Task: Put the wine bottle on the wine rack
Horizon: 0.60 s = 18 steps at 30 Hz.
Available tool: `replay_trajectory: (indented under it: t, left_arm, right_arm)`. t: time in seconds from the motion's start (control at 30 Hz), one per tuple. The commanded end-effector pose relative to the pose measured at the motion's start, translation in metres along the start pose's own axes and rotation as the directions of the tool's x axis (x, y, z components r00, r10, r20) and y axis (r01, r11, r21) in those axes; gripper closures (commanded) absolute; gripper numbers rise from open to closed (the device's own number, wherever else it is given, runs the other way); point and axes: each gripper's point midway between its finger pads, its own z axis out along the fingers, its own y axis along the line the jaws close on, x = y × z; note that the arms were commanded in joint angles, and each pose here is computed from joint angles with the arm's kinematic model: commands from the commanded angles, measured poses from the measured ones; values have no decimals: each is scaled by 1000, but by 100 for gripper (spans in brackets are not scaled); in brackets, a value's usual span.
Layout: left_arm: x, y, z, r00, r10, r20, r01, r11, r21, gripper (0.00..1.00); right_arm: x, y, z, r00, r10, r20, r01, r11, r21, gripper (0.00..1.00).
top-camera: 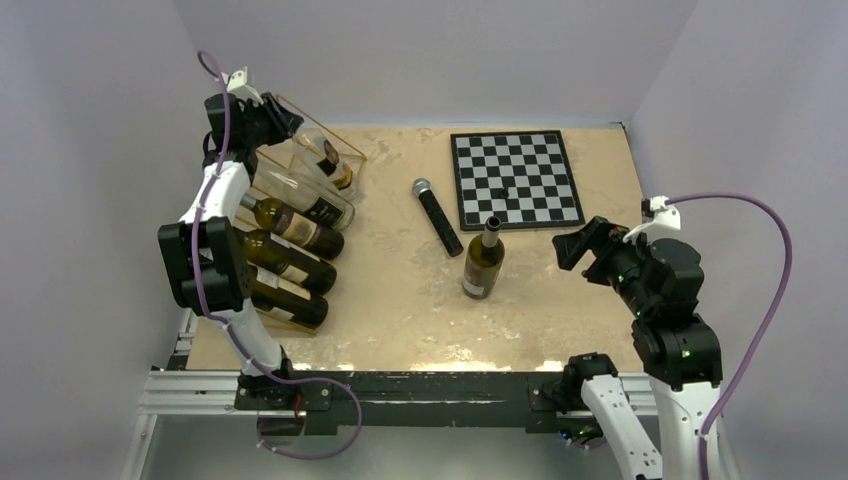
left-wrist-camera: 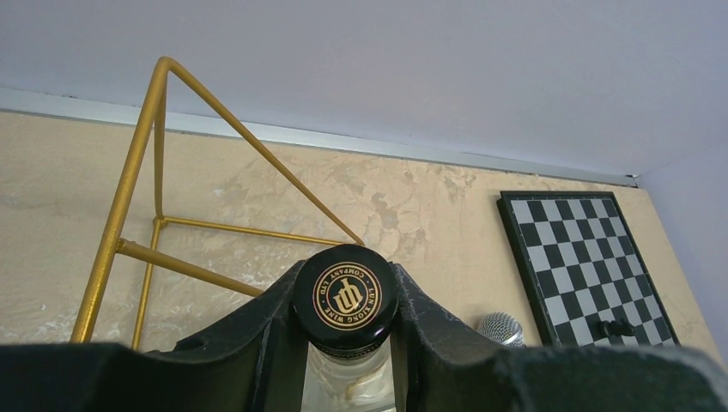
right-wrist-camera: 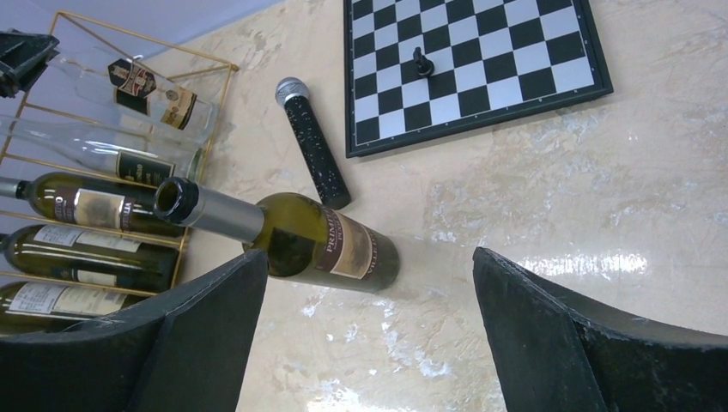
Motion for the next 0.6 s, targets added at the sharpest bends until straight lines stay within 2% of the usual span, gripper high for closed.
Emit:
replay_trajectory:
  t: [0.0, 0.13, 0.23, 0.57]
  left_arm:
    - [-25, -19, -4, 996, 4, 91, -10, 997, 72, 84]
    - [-20, -11, -8, 995, -7, 100, 5, 1000, 28, 59]
    - [-23, -4, -13, 992, -16, 122, 19, 1000, -25, 46]
    - [-30, 19, -35, 970, -90, 225, 140, 966, -218, 36]
  right_arm:
    - [-8, 9, 7, 1000, 10, 19, -10, 999, -38, 6]
    - [-8, 9, 9, 1000, 13, 17, -13, 999, -40, 6]
    - [-5, 10, 10, 1000, 20, 8, -20, 999, -47, 6]
    - [-2, 11, 11, 1000, 29, 0, -29, 998, -57, 6]
